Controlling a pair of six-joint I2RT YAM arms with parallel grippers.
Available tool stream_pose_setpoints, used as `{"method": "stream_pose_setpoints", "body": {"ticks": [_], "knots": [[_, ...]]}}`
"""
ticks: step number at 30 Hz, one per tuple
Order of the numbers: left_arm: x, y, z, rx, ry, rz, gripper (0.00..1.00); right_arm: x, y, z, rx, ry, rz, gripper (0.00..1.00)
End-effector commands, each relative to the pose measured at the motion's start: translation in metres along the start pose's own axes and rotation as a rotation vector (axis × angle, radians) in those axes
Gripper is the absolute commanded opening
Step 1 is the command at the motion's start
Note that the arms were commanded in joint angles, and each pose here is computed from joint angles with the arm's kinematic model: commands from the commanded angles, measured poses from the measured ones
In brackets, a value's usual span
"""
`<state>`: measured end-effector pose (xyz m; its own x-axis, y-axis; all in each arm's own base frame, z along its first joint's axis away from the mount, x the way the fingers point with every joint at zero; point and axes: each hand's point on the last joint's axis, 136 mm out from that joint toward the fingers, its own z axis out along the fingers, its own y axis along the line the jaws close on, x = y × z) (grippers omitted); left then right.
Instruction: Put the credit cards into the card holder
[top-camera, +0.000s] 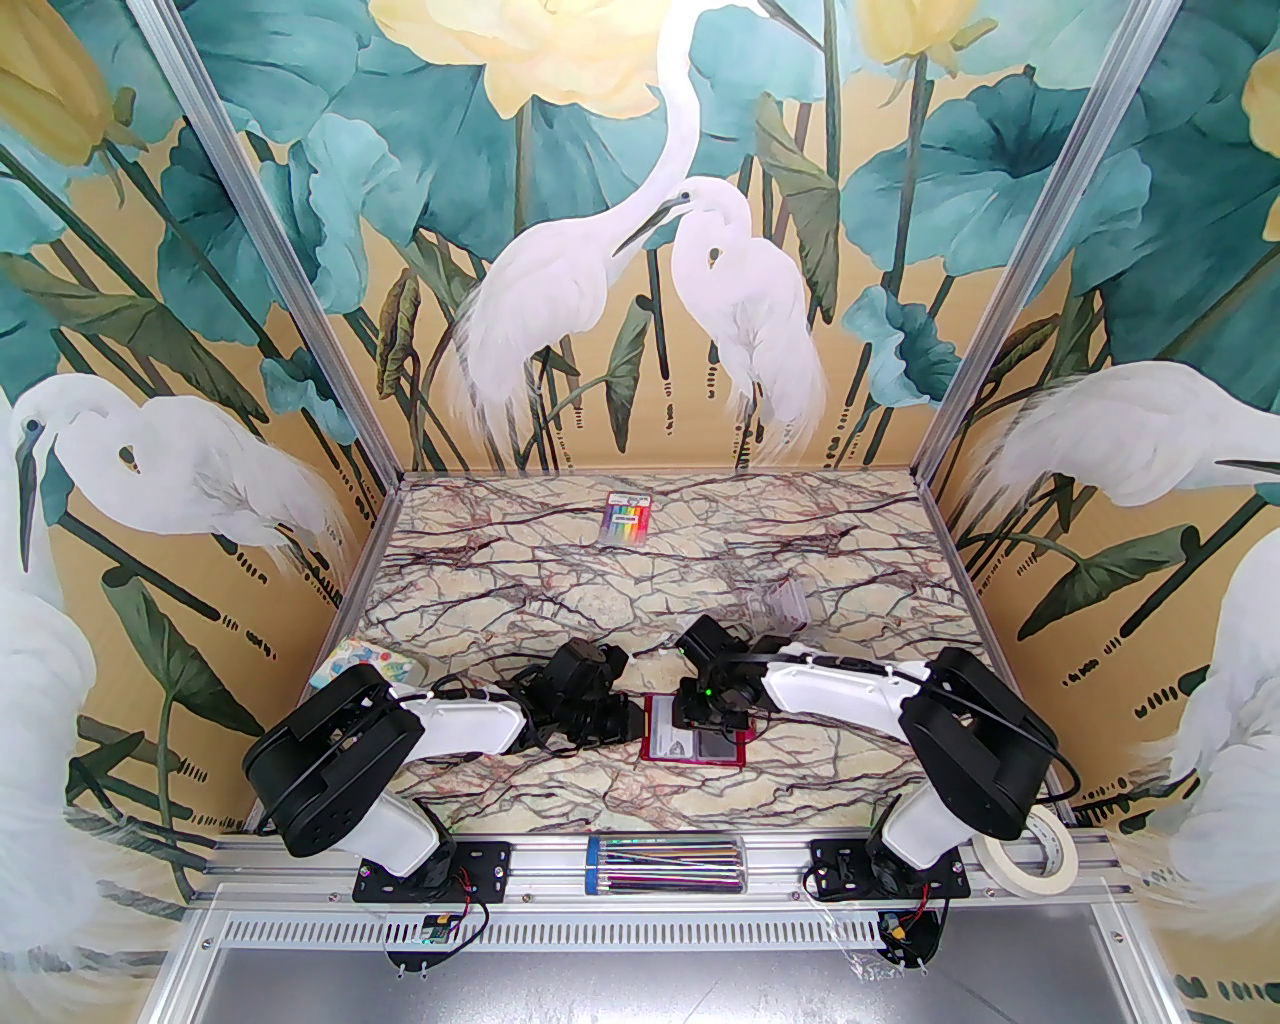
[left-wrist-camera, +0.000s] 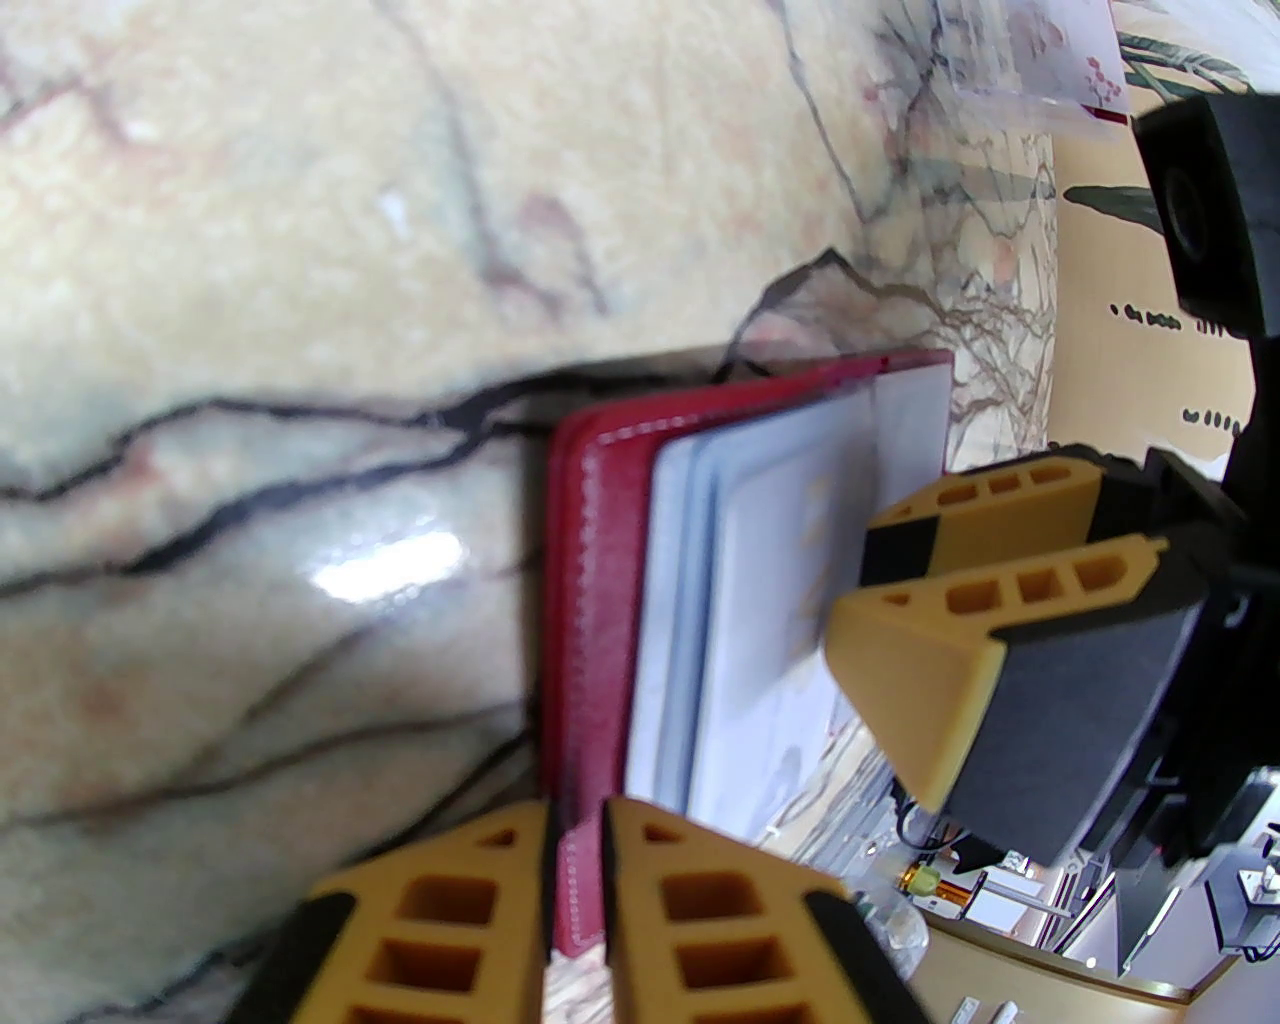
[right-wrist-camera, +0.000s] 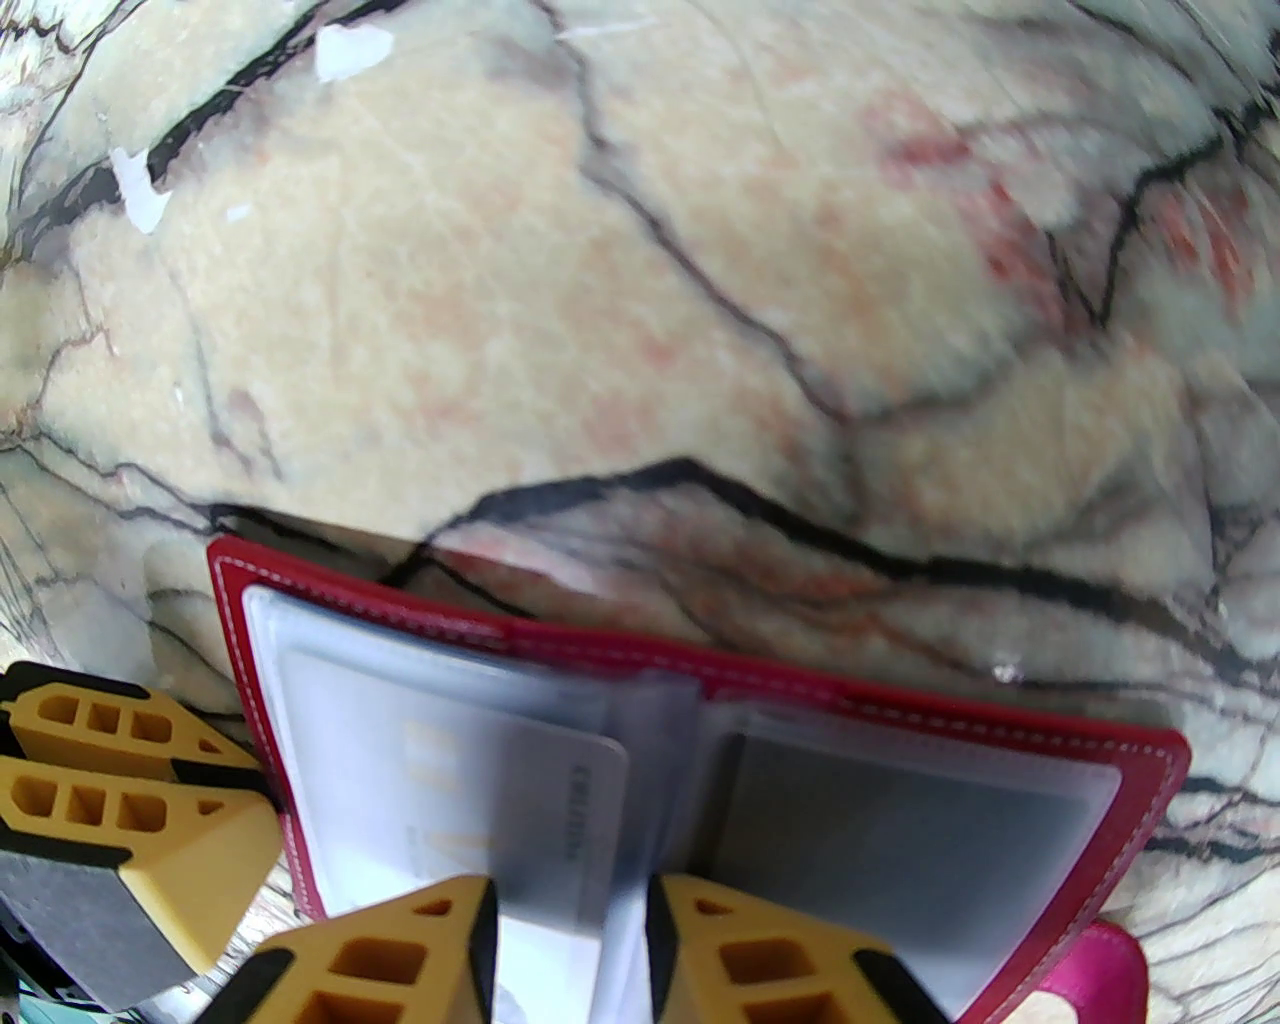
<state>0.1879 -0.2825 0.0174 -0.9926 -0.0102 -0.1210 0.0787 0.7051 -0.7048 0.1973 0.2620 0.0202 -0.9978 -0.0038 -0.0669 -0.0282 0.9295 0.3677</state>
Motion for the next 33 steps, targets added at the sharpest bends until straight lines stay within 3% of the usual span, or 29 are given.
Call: {"method": "stream_pose_setpoints", "body": {"ticks": [1, 19, 33], "knots": [[0.009, 0.012, 0.004, -0.040, 0.013, -0.005, 0.16, -0.003, 0.015, 0.002, -0.050, 0.009, -0.039, 0.31], [-0.005, -0.008, -0.014, -0.050, -0.030, 0.038, 0.15, -0.010, 0.014, -0.031, -0.029, -0.068, -0.083, 0.37], [-0.010, -0.018, 0.001, 0.012, -0.007, 0.041, 0.13, -0.005, 0.003, -0.016, -0.012, -0.042, -0.062, 0.18]]}}
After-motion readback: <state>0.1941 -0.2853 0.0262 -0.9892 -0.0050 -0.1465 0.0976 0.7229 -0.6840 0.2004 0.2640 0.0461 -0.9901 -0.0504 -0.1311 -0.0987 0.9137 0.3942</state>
